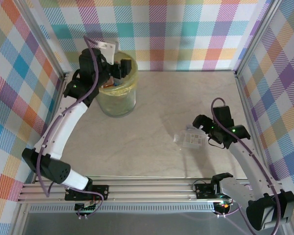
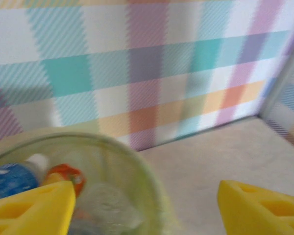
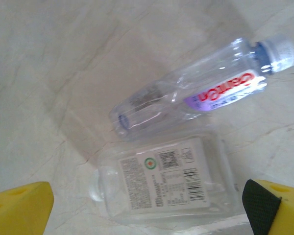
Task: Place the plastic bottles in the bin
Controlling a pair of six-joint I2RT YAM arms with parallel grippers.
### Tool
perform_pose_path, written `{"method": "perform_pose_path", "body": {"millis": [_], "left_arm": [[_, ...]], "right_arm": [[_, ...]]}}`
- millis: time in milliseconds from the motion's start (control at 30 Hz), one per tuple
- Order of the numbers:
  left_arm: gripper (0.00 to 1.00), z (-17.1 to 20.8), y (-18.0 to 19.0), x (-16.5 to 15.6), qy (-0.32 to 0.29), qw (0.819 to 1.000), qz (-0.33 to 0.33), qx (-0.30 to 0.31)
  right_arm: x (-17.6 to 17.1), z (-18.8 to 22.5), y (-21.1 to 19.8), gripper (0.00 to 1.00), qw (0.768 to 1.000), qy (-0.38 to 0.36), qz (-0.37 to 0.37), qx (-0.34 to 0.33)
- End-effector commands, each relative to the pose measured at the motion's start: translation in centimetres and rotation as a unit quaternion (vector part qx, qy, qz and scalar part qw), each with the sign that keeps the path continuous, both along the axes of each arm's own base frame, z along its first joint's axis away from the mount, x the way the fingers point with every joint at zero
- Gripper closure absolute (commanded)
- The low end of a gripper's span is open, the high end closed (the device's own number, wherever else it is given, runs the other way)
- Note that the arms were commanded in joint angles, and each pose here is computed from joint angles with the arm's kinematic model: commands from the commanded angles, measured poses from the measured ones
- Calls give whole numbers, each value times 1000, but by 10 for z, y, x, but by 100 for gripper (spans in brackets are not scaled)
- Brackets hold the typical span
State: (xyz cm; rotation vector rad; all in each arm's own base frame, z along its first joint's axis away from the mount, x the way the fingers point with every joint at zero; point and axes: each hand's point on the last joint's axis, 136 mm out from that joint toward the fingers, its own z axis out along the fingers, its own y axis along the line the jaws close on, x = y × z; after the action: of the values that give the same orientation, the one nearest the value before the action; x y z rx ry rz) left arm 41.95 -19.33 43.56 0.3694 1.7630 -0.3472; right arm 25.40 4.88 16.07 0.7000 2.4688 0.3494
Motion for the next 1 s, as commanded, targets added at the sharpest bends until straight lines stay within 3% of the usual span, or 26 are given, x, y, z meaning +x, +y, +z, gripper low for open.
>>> {"method": "perform_pose_path", "body": {"millis": [0,233,400,667,967], "left_arm": [[15,-19,-50,-23,-6,996,-88,21],[7,-72,-140,-77,-22,969,-238,54],[0,-114,-175,-104,-26,957,-284,53],[0,-186,-197,-125,-3,952,-303,52],[0,-237,-212,-136,16,945,-320,67]], "right_arm": [[-11,-4,-15,0,1000,20,-19,-1],[-11,-18,-24,0,997,24,-41,66],[-12,-31,-13,0,993,26,-30,113],[-15,-59,2,0,989,31,2,148],[-18,-81,-3,0,992,33,16,118]]}}
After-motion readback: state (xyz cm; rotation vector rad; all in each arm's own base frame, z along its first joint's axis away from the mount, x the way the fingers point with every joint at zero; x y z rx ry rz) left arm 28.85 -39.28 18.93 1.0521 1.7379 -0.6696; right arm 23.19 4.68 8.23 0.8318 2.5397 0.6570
